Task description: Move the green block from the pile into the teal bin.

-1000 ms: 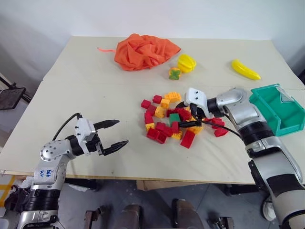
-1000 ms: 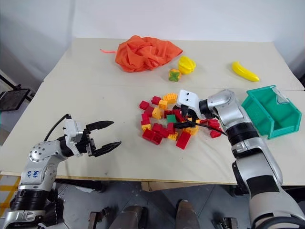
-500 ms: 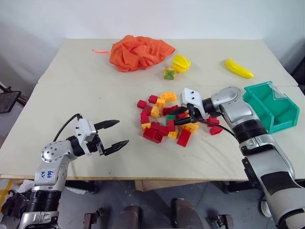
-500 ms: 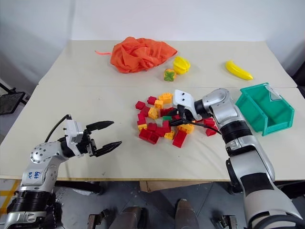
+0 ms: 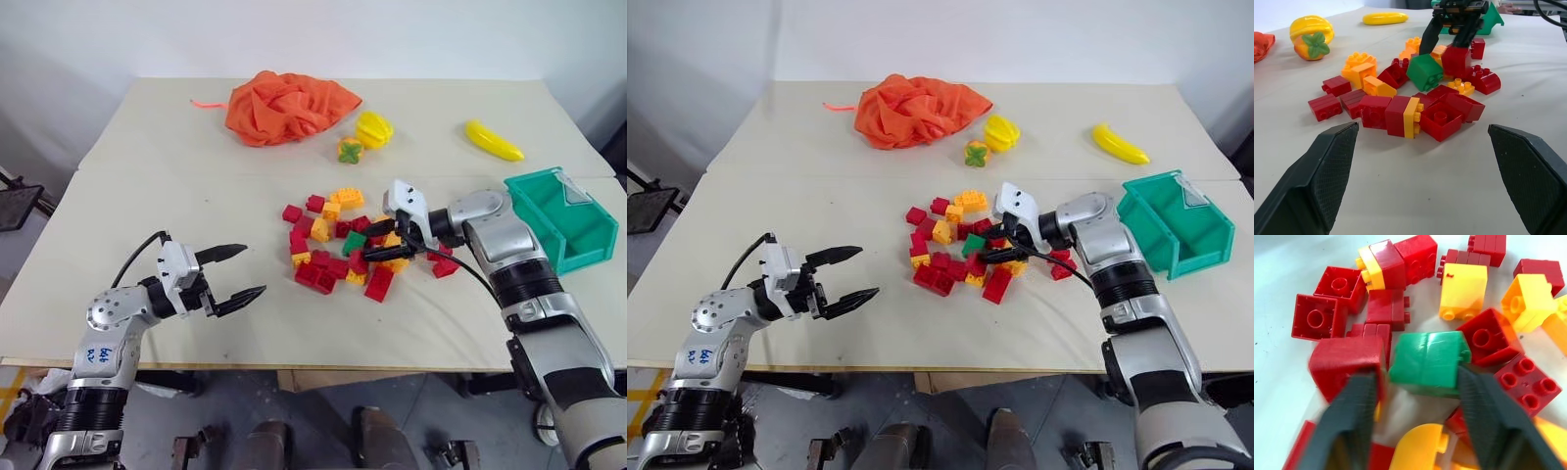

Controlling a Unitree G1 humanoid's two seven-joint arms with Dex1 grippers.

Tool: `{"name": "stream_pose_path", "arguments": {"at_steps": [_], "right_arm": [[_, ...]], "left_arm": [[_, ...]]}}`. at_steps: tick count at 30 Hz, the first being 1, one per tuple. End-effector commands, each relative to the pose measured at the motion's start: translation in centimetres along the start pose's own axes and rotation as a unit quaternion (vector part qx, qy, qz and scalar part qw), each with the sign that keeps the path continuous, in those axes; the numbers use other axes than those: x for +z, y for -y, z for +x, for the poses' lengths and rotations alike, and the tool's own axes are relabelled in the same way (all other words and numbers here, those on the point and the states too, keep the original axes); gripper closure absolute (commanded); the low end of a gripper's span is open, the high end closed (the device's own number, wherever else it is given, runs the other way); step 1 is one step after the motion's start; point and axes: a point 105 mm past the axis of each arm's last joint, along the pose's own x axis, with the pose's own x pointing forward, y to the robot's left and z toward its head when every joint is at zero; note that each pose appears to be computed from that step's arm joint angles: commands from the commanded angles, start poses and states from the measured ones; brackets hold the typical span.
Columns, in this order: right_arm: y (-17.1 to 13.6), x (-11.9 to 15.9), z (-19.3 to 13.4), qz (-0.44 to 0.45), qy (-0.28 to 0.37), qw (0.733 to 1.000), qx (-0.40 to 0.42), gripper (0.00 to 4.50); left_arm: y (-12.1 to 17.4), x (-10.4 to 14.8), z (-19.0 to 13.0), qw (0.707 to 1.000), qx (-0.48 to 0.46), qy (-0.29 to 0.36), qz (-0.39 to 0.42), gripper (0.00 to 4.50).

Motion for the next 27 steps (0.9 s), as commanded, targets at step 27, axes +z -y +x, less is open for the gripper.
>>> {"name": "stream_pose_path", "arguments": {"at_steps": [27], "right_arm": [[0.4, 1.4, 2.6, -0.015, -0.027, 0.998, -0.056, 0.4]], "left_arm": [[0.1, 0.4, 0.1, 1.0, 0.004, 0.008, 0.01, 0.0]]}}
